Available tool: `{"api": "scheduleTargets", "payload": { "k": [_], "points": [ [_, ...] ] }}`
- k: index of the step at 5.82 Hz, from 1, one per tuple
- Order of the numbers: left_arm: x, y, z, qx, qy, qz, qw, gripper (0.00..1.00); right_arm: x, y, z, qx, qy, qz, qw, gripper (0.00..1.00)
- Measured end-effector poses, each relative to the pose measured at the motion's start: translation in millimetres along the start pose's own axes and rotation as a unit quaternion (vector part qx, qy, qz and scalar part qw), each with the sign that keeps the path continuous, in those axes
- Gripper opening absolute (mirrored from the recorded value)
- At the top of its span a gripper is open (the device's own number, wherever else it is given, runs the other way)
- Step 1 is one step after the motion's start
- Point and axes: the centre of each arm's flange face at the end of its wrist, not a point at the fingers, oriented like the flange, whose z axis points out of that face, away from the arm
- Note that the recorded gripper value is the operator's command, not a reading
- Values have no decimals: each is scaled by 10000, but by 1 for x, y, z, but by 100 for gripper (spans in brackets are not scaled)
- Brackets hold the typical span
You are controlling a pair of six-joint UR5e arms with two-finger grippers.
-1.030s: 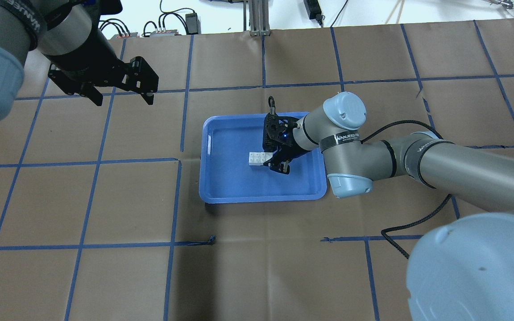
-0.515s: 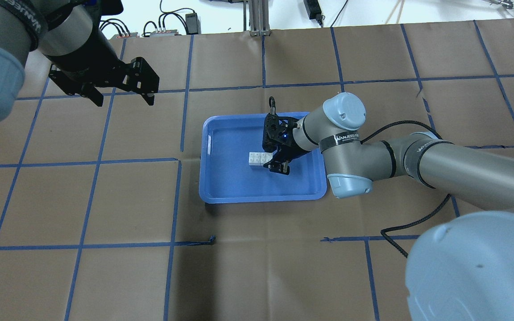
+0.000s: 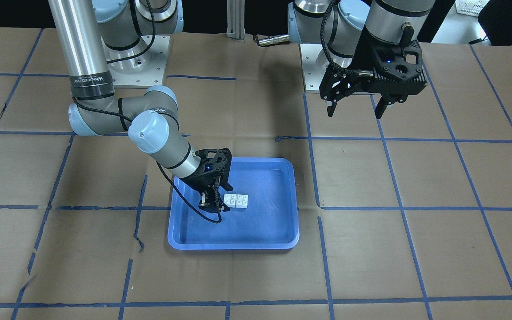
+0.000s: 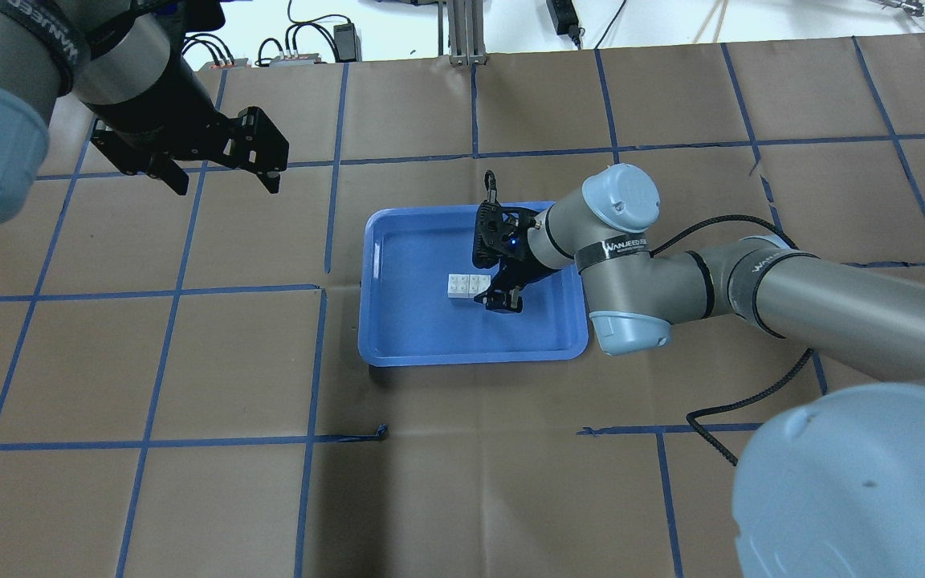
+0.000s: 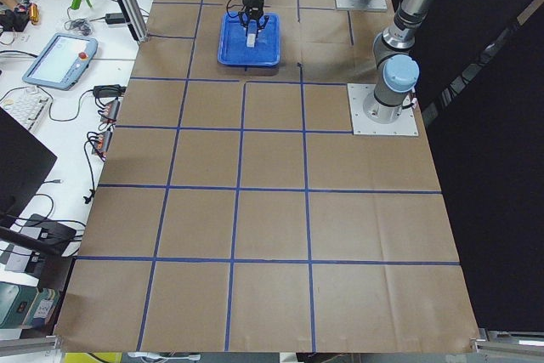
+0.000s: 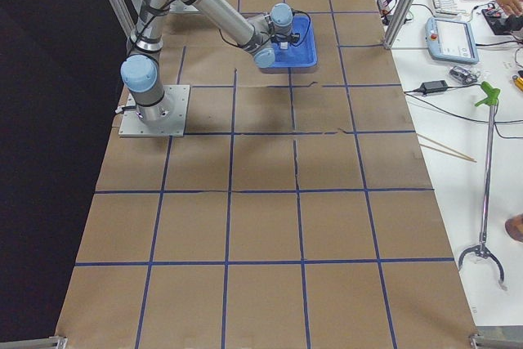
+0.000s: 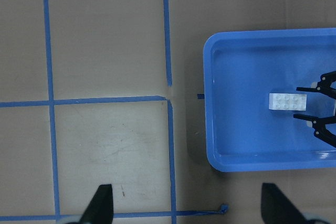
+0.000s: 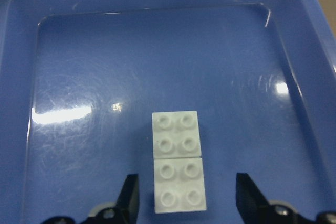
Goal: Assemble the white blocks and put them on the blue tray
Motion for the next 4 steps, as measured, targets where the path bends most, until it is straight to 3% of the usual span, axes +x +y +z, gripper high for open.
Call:
{"api": "scheduleTargets", "payload": {
  "k": [2, 4],
  "points": [
    [0, 2, 2, -23, 0, 0, 10000, 99, 9, -13, -33, -142, -42, 234, 9996, 100],
    [0, 3, 2, -24, 0, -3, 10000, 99, 33, -36, -89, -715, -198, 798, 9940, 100]
  ]
}}
